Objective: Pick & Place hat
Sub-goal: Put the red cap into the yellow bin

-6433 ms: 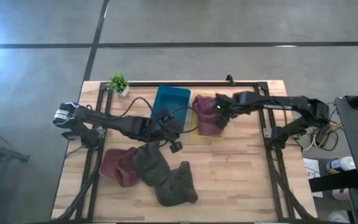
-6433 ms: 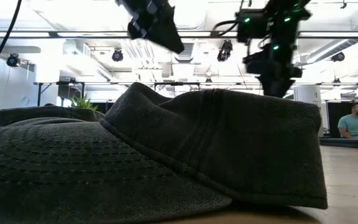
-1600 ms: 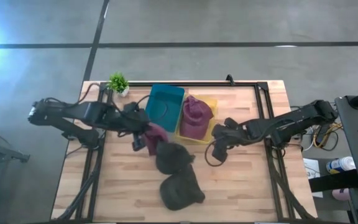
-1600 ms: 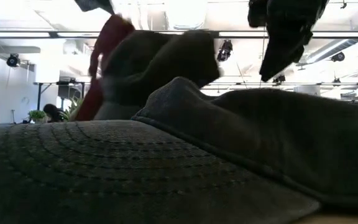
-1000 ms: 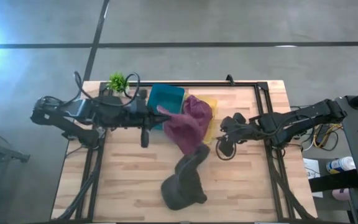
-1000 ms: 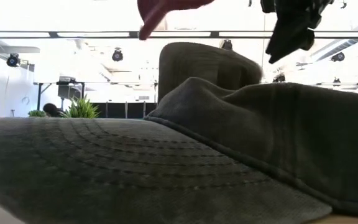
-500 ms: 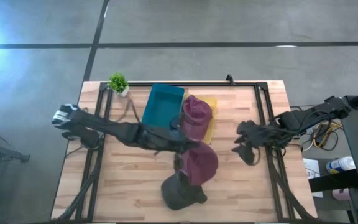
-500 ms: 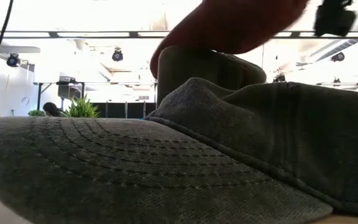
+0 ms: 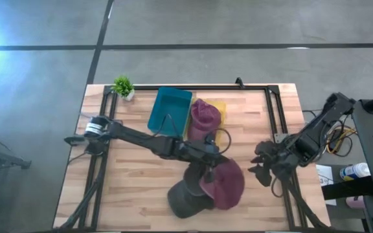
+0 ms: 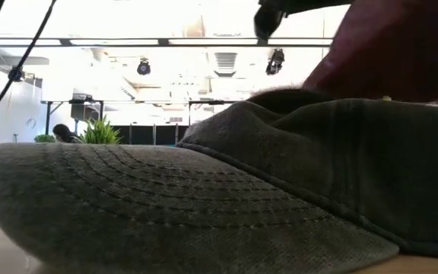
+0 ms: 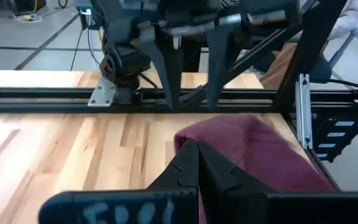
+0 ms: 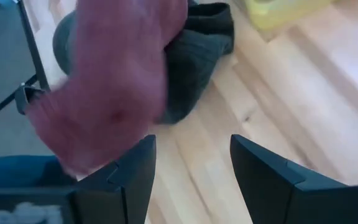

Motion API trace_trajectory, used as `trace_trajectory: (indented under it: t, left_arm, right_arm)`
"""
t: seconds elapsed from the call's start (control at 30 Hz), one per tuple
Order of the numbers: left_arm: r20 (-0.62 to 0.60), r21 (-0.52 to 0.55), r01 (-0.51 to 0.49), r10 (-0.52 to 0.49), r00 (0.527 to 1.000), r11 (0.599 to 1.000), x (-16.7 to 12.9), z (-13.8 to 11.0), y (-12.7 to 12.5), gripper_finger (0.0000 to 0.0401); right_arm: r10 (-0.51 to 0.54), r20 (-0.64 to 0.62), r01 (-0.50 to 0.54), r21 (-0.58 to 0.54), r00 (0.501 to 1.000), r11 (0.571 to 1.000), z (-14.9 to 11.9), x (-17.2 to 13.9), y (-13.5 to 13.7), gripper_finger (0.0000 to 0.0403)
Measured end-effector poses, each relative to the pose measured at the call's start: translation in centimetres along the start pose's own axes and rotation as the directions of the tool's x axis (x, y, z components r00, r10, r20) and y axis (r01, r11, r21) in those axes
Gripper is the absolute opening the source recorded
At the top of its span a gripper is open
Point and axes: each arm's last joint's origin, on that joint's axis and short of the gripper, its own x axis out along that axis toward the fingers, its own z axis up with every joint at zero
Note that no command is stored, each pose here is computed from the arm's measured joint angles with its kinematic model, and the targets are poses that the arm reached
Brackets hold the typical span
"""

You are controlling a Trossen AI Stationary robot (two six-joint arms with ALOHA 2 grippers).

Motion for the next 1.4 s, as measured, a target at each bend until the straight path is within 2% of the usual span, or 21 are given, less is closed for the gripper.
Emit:
trace_trajectory:
  t: [0.27, 0.57, 0.67, 0.77, 0.9, 1.07, 1.23, 1.4]
  left_arm:
    - [-0.065, 0.036, -0.004, 0.006, 0.998, 0.999, 2.4, -1.7, 1.5, 0.0000]
    - [-0.140, 0.038, -0.041, 0.046, 0.989, 0.998, 3.6, -3.7, 3.2, 0.0000]
    - [-0.137, 0.055, -0.072, 0.079, 0.987, 0.996, 3.6, -3.7, 3.6, 0.0001]
    - [-0.128, 0.078, -0.115, 0.124, 0.984, 0.990, 3.6, -3.4, 3.9, 0.0008]
    - [-0.136, 0.078, -0.120, 0.130, 0.982, 0.990, 3.4, -2.7, 4.1, 0.0037]
    - [-0.226, 0.091, -0.109, 0.127, 0.966, 0.990, 3.1, -2.6, 4.0, 0.0105]
    - [-0.334, 0.117, -0.112, 0.145, 0.931, 0.987, 2.0, -1.9, 3.6, 0.0158]
    - [-0.361, 0.166, -0.082, 0.138, 0.922, 0.983, 0.7, -1.0, 2.8, 0.0167]
  right_arm:
    - [0.027, -0.095, -0.022, 0.053, 0.995, 0.998, -3.2, 0.9, 0.0, 0.0201]
    - [-0.087, -0.057, 0.089, 0.037, 0.995, 0.995, -5.0, 3.1, -1.7, 0.0201]
    - [-0.050, -0.046, 0.053, 0.061, 0.998, 0.997, -5.2, 3.9, -1.5, 0.0201]
    - [0.011, -0.050, -0.011, 0.015, 0.999, 1.000, -5.4, 4.5, -0.6, 0.0201]
    - [0.018, -0.060, -0.026, -0.148, 0.998, 0.989, -5.8, 5.6, 0.9, 0.0201]
    - [-0.052, -0.067, 0.029, -0.316, 0.996, 0.948, -6.4, 7.0, 2.3, 0.0201]
    - [-0.114, -0.073, 0.077, -0.384, 0.991, 0.920, -7.1, 8.5, 3.1, 0.0201]
    - [-0.224, -0.077, 0.184, -0.349, 0.972, 0.919, -7.6, 9.5, 3.0, 0.0201]
